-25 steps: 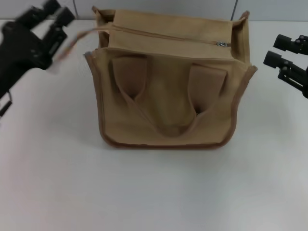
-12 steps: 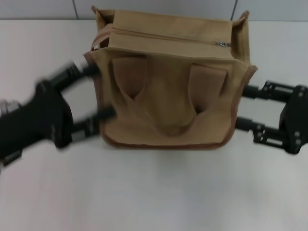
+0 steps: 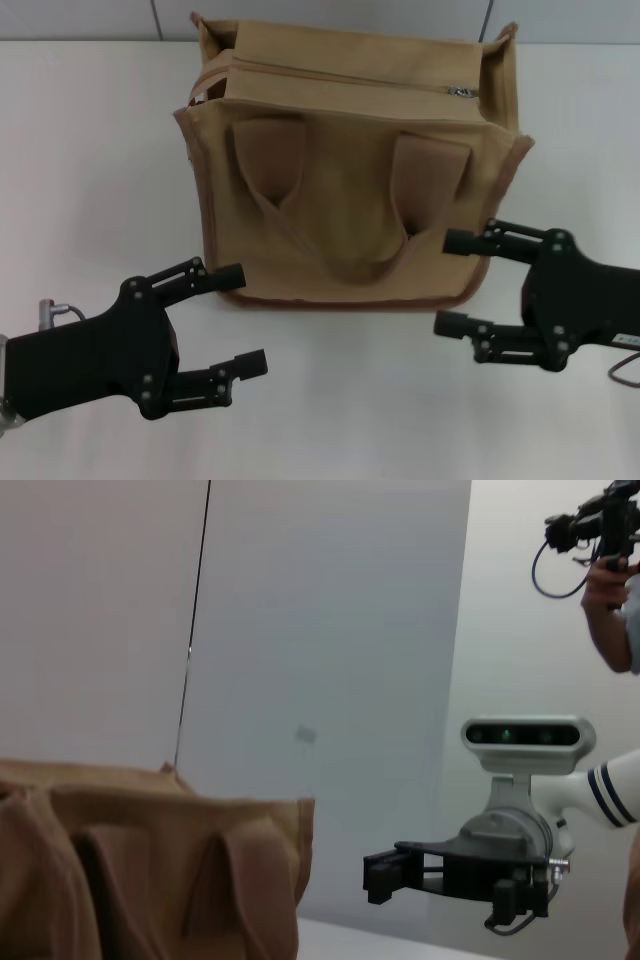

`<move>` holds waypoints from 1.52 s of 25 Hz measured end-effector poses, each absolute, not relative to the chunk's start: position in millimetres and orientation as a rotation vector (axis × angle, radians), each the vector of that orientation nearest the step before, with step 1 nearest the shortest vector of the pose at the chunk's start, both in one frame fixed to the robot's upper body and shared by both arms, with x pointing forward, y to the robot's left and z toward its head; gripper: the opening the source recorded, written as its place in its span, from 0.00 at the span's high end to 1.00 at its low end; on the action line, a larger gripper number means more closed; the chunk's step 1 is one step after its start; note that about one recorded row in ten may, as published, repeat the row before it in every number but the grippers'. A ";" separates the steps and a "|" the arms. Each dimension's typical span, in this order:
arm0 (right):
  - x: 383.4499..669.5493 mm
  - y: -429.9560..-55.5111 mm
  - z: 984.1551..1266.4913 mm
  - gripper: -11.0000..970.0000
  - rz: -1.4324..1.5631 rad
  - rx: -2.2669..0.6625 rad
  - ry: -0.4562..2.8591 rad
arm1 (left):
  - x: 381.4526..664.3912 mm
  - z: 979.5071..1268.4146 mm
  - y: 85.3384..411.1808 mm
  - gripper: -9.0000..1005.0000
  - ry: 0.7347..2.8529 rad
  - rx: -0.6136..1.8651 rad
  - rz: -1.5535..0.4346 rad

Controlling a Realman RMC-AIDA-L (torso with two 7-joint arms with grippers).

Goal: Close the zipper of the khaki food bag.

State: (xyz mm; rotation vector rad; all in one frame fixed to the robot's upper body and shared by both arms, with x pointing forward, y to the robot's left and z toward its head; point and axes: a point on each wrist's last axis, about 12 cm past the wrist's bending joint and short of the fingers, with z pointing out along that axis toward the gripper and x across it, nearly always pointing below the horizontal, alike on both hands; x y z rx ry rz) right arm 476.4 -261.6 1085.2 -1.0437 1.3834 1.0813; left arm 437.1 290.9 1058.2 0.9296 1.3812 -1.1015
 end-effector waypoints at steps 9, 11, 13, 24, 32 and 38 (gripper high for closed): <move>472.7 -245.8 1064.5 0.20 1.071 -1.161 1.382 | 439.1 1051.0 291.6 0.16 1.442 0.952 -1.063; 472.3 -242.3 1058.0 0.20 1.060 -1.173 1.387 | 440.4 1050.9 291.1 0.16 1.445 0.954 -1.059; 472.5 -241.6 1056.0 0.20 1.053 -1.174 1.388 | 440.9 1050.9 291.0 0.16 1.445 0.955 -1.057; 475.3 -232.3 1040.2 0.20 1.033 -1.163 1.438 | 445.2 1049.0 289.8 0.16 1.454 0.966 -1.021; 473.3 -229.3 1035.2 0.20 1.032 -1.159 1.440 | 444.7 1046.4 288.8 0.16 1.455 0.969 -1.005; 474.3 -227.5 1034.6 0.20 1.038 -1.153 1.443 | 443.3 1044.8 288.5 0.16 1.461 0.959 -1.013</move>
